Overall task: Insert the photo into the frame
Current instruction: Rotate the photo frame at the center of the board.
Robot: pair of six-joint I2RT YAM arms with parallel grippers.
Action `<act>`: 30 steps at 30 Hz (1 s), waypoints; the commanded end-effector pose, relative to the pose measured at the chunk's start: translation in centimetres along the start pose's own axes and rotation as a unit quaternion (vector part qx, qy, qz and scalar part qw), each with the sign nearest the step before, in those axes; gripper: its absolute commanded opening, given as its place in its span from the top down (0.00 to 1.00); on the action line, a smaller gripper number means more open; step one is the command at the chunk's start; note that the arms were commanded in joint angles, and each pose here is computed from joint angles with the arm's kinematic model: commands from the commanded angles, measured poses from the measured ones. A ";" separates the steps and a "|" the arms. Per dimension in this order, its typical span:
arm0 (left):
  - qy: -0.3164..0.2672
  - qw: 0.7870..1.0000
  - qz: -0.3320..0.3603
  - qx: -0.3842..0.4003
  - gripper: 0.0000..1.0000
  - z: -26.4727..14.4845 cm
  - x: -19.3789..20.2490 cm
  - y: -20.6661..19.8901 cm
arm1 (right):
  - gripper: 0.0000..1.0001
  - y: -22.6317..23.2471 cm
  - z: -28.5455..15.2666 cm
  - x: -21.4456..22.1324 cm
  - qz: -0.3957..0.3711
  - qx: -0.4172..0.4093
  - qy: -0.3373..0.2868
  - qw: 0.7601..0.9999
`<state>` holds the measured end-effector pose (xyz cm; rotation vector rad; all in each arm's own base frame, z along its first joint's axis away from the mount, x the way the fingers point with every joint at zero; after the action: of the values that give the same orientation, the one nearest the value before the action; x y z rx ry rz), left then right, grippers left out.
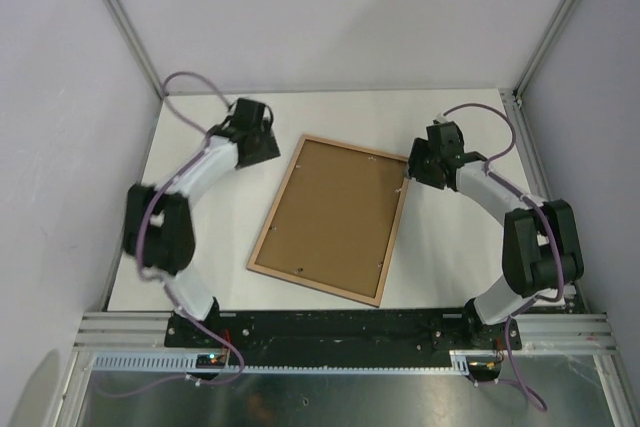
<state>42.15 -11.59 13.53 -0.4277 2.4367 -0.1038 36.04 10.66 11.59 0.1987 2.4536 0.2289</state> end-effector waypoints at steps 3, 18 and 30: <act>-0.005 0.972 -0.232 -0.032 0.29 -7.6 6.0 4.9 | 0.37 1.4 -3.3 -2.6 0.009 -0.024 -0.059 0.998; 0.108 0.934 -0.335 -0.052 0.29 -12.6 20.2 8.8 | 0.38 2.5 -3.2 -1.7 -0.001 -0.026 -0.050 0.998; 0.128 0.919 -0.363 -0.084 0.34 -12.7 22.6 9.0 | 0.38 2.6 -3.3 -1.8 0.001 -0.025 -0.053 0.998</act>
<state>15.40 -11.01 8.51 -1.3794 2.4527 -0.3038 35.21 12.32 14.95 0.1724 2.3696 0.2757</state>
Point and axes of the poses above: each gripper's point midway between its finger pads, its own z axis out along the fingers, its own y axis along the line the jaws close on, x = y × z, the point moved 4 cm from there along -z, back along the fingers, and after that the axes turned 7 degrees about -z, right-handed, at the moved point
